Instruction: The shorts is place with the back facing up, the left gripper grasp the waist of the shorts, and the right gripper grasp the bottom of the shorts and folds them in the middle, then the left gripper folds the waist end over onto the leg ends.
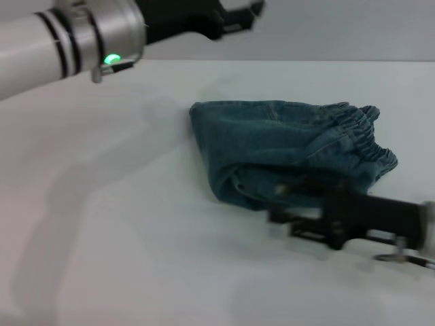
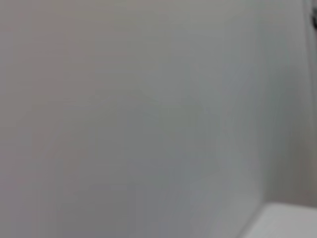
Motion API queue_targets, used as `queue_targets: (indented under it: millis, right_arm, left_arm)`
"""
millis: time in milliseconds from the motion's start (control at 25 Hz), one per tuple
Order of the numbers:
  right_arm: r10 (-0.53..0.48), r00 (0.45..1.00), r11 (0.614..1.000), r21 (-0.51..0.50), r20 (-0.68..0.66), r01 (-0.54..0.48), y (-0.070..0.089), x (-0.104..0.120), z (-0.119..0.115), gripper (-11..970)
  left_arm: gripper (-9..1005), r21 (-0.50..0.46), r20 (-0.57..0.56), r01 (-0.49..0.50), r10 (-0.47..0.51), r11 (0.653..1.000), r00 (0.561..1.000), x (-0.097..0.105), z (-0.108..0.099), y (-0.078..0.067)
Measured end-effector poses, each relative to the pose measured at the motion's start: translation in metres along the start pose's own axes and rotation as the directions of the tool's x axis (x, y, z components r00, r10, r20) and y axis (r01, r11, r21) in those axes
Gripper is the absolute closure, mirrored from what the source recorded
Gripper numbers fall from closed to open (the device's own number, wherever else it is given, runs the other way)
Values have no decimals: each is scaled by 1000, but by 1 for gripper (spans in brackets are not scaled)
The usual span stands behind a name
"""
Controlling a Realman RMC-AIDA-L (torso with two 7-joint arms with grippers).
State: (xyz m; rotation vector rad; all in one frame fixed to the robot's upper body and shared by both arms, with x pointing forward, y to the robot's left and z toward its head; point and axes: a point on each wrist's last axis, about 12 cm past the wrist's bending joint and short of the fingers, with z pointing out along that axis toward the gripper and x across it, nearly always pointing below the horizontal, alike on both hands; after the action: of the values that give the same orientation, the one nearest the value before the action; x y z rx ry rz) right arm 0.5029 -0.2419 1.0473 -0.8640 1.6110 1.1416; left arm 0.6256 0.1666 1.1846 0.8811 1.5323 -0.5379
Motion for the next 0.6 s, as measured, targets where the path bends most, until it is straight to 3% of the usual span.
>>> queue_targets:
  millis: [200,320,440,480,520,600]
  right_arm:
    - [-98,970,985,158,221,64,14,-1,-49,392]
    - [-259,897,920,374,359,116,21,-2,-83,392]
    - [-417,808,795,598,415,103,29,2,-112,392]
    - [-460,781,741,667,423,75,31,4,-122,392]
    - [-498,756,688,724,426,45,34,6,-131,392]
    - [-579,701,549,835,416,-43,40,12,-151,392]
  left_arm:
    - [199,-115,172,112,-91,987,981,7,-30,17]
    - [199,-173,327,219,-154,960,932,23,-60,26]
    - [199,-179,391,258,-172,950,904,31,-71,28]
    - [199,-185,453,293,-183,938,873,43,-83,27]
    - [199,-185,453,293,-183,938,873,43,-83,27]
    - [199,-225,575,348,-164,910,801,69,-109,23]
